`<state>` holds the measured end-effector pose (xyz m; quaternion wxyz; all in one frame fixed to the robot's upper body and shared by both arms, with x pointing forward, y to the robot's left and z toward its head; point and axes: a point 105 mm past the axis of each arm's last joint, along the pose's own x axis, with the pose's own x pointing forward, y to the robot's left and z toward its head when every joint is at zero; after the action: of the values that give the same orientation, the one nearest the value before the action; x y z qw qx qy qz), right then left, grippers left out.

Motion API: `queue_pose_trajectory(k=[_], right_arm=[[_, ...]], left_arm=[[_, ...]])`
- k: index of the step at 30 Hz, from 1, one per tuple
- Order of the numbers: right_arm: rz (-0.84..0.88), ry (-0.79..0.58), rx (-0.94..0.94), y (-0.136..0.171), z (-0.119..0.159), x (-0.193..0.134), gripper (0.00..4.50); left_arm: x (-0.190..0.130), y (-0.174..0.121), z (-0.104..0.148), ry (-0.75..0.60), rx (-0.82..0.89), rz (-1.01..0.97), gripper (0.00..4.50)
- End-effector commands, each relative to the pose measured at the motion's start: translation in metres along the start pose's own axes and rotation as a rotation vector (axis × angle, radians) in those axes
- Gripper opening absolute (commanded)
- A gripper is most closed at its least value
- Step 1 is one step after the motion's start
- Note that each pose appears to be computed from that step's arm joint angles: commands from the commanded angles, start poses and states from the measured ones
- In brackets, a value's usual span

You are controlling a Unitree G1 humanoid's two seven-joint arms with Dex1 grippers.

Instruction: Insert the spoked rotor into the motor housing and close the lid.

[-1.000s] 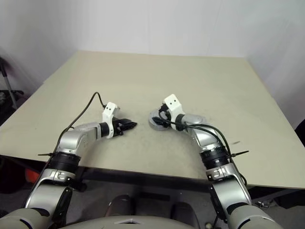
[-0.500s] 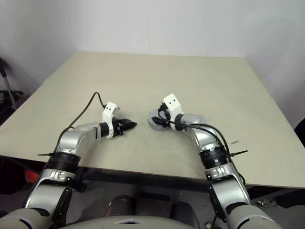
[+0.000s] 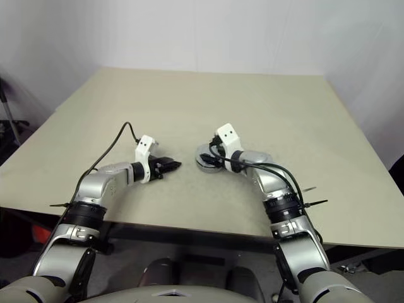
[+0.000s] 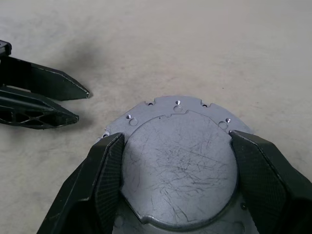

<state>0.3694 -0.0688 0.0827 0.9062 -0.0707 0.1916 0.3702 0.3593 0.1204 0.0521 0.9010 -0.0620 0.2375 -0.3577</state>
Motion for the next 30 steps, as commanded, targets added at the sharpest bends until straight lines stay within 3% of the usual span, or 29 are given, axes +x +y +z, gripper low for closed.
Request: queue_pose_trajectory(k=[1,24,30], right_arm=[[-0.005,-0.001,-0.034,0.001,0.002,0.001,2.97],[-0.027,0.047,-0.032,-0.002,-0.014,0.005,2.97],[-0.033,0.068,-0.029,-0.003,-0.023,0.005,2.97]], left_arm=[[0.000,-0.001,0.001,-0.003,0.014,0.005,2.36],[-0.001,0.002,-0.004,0.008,0.020,0.020,2.36],[0.003,-0.008,0.009,-0.045,-0.036,-0.023,2.36]])
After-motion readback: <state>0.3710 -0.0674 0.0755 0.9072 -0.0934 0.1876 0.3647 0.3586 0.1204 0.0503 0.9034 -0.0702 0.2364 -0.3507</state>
